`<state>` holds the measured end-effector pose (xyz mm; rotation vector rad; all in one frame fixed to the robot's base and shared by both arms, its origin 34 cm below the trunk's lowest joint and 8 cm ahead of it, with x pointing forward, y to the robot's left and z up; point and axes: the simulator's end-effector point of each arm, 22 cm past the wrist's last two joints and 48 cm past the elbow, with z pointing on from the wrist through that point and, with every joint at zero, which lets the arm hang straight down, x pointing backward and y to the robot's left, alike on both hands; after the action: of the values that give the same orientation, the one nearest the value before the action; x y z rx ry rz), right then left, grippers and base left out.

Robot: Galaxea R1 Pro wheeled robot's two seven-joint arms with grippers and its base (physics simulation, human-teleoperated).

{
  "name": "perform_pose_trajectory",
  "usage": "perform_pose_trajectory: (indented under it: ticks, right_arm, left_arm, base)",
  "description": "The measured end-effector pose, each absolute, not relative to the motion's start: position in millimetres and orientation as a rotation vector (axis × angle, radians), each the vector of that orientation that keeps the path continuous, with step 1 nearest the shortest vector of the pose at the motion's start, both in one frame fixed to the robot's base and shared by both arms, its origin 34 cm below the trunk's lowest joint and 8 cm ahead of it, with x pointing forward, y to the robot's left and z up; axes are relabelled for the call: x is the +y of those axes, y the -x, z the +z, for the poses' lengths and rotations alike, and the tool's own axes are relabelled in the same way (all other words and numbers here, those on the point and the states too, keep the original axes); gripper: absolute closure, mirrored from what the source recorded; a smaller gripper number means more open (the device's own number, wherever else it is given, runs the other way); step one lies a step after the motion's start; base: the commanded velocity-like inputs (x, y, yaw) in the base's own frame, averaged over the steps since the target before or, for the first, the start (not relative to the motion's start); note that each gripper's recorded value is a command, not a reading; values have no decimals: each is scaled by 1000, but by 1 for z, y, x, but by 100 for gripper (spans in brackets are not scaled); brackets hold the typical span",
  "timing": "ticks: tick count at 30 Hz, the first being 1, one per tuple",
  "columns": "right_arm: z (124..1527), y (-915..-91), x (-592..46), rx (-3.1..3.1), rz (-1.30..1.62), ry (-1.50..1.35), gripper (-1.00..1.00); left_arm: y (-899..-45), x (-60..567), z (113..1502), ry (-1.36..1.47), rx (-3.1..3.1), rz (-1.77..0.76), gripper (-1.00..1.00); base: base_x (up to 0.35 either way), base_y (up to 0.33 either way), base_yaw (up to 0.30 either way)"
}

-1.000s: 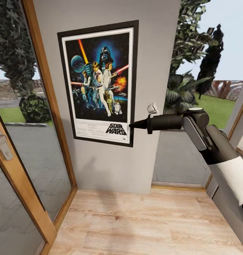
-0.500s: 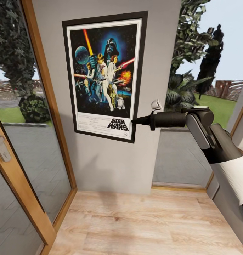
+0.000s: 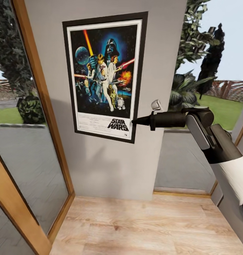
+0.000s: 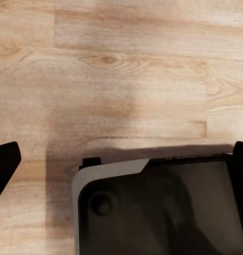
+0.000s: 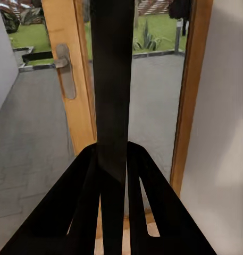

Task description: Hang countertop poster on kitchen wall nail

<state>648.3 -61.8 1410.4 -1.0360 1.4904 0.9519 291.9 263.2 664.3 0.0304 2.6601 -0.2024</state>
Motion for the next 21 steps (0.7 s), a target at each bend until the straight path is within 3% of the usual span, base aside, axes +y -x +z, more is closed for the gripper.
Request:
perform_pose_trajectory:
  ticks: [21]
  right_arm:
    - [1410, -639, -61, 1477, 988, 1067, 100]
  left_arm:
    - [-292, 264, 664, -31, 2660, -202, -100]
  base:
    - [232, 0, 0]
